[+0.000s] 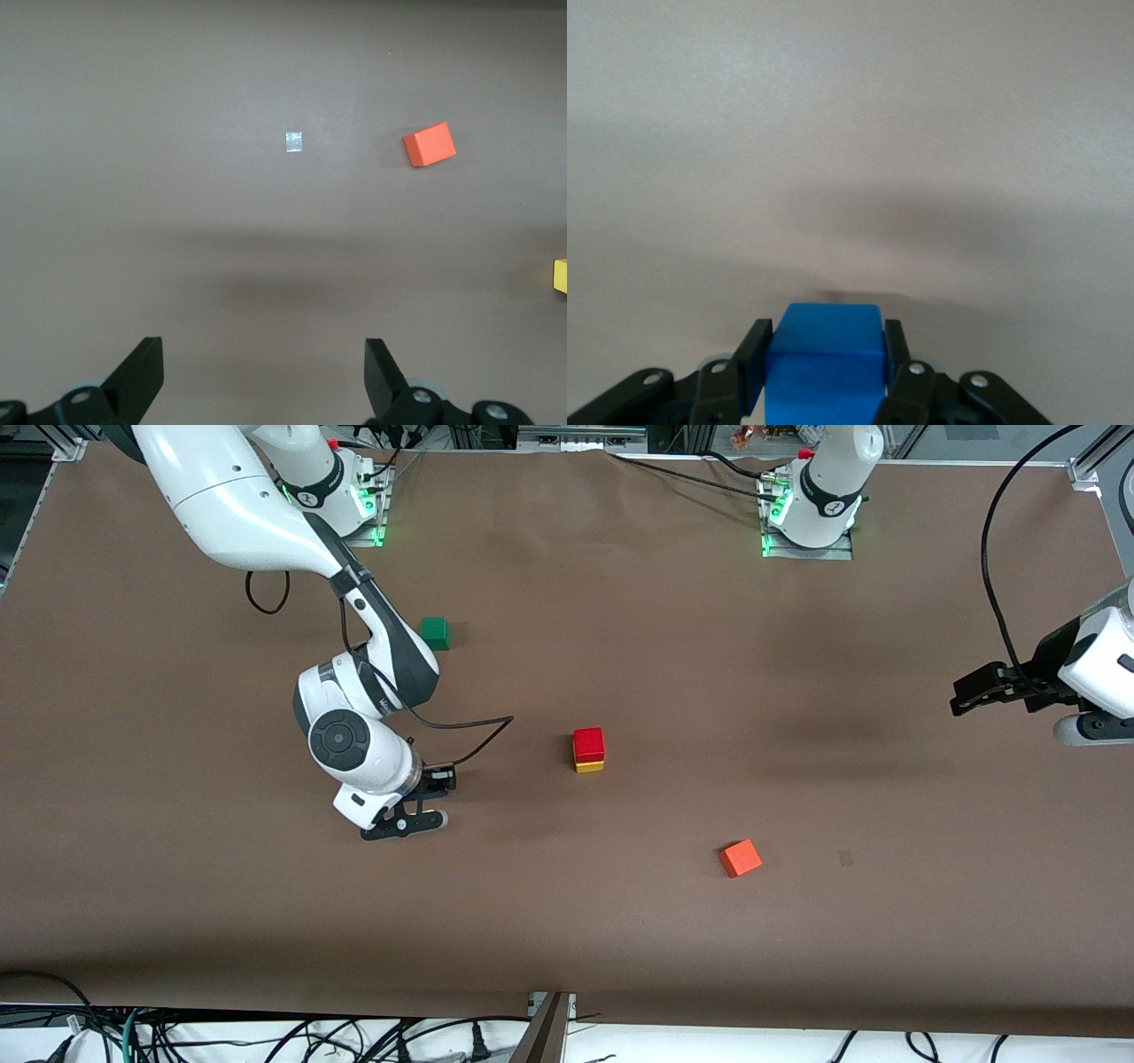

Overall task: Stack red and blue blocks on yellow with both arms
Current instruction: 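Carry the blue cube with the right gripper toward the red cube, then align the blue cube above the red cube with the right gripper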

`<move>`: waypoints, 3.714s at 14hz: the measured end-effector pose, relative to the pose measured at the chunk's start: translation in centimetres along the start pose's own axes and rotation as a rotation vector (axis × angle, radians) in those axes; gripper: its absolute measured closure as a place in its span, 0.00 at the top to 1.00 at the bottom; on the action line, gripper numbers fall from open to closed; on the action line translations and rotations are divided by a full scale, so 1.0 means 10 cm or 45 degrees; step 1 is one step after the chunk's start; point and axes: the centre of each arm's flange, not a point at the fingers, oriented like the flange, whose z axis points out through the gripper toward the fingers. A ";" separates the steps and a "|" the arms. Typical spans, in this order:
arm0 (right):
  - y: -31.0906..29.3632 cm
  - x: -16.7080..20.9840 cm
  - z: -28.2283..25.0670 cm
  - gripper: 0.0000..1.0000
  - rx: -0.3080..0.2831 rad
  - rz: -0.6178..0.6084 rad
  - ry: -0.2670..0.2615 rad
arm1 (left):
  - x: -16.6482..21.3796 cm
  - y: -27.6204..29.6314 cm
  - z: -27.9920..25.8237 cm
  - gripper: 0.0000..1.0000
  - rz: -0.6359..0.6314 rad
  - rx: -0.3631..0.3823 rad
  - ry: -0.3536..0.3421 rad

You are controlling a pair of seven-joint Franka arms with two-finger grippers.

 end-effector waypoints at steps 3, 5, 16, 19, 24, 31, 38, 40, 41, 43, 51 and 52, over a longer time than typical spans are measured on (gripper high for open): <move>-0.14 -0.03 -0.04 0.55 0.017 0.017 0.003 | 0.00 0.00 0.00 1.00 0.000 0.000 0.000; -0.23 -0.03 -0.13 0.55 0.028 0.015 0.020 | 0.01 0.00 0.01 1.00 0.000 0.000 0.000; -1.49 -0.35 -0.84 0.55 0.064 0.116 0.077 | 0.01 -0.01 0.01 1.00 -0.003 0.000 -0.001; -1.85 -0.47 -1.07 0.55 0.091 0.164 0.046 | 0.02 -0.05 0.01 1.00 -0.012 0.000 0.000; -2.37 -0.56 -1.15 0.55 0.138 0.160 0.079 | 0.02 -0.07 0.01 1.00 -0.016 0.000 0.000; -2.41 -0.40 -0.79 0.55 0.158 0.202 0.074 | 0.02 -0.10 0.01 1.00 -0.021 0.000 0.000; -2.47 -0.31 -0.77 0.55 0.211 0.219 0.130 | 0.02 -0.10 0.01 1.00 -0.021 0.000 0.000; -2.48 -0.30 -0.71 0.55 0.222 0.219 0.140 | 0.02 -0.10 0.01 1.00 -0.021 0.000 0.000; -2.49 -0.30 -0.68 0.55 0.222 0.219 0.137 | 0.02 -0.10 0.01 1.00 -0.021 0.000 0.000; -2.51 -0.31 -0.65 0.55 0.220 0.216 0.134 | 0.02 -0.10 0.01 1.00 -0.021 0.000 0.000; -2.51 -0.31 -0.61 0.55 0.215 0.215 0.129 | 0.02 -0.10 0.01 1.00 -0.022 0.000 -0.001; -2.51 -0.31 -0.59 0.55 0.212 0.213 0.128 | 0.03 -0.10 0.01 1.00 -0.022 0.000 -0.001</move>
